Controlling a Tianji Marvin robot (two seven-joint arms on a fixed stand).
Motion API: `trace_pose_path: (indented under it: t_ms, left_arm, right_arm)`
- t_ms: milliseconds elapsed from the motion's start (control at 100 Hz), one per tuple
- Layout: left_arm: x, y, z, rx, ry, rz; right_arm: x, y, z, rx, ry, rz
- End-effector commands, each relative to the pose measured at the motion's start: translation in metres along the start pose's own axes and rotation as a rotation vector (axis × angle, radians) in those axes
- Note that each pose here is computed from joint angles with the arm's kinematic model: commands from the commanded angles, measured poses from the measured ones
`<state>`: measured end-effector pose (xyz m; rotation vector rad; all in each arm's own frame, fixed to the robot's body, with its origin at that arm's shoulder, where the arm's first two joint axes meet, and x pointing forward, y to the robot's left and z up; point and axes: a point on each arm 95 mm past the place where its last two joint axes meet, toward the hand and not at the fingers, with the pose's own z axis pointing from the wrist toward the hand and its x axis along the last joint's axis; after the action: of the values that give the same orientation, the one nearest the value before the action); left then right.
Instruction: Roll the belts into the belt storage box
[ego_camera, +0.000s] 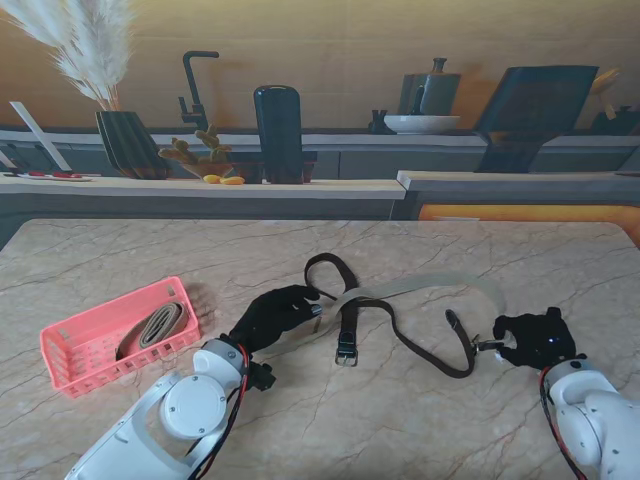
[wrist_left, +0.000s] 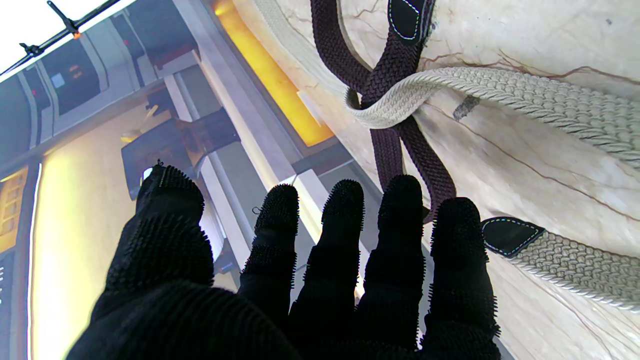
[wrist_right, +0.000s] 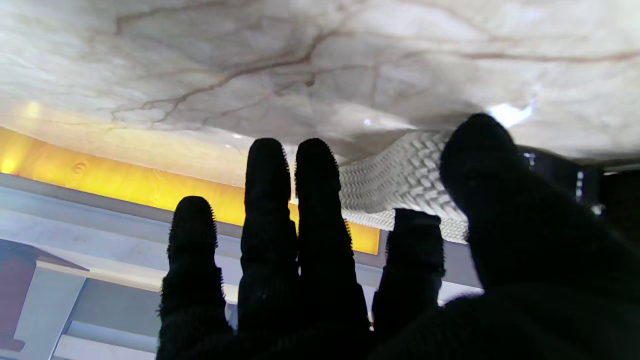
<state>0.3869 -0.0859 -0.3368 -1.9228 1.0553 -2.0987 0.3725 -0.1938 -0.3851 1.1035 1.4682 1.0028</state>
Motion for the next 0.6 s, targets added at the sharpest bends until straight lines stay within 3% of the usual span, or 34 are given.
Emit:
trace_pose_path:
  t_ms: [0, 150, 300, 590]
  left_arm:
    - [-0.001, 0.003, -0.001, -0.004, -0.008, -0.009]
    - [-0.001, 0.003, 0.0, -0.003, -0.013, -0.011]
    - [-0.001, 0.003, 0.001, -0.005, -0.017, -0.014]
    - [-0.002, 0.003, 0.002, -0.011, -0.02, -0.02]
  right_arm:
    - [0.0, -0.006, -0.001, 0.017, -0.012, -0.002]
    - [-0.001, -0.006, -0.002, 0.017, -0.031, 0.066]
    - [0.0, 0.002, -0.004, -0.029, -0.026, 0.146]
    - [0.01, 0.034, -0.009, -0.169, 0.099, 0.163]
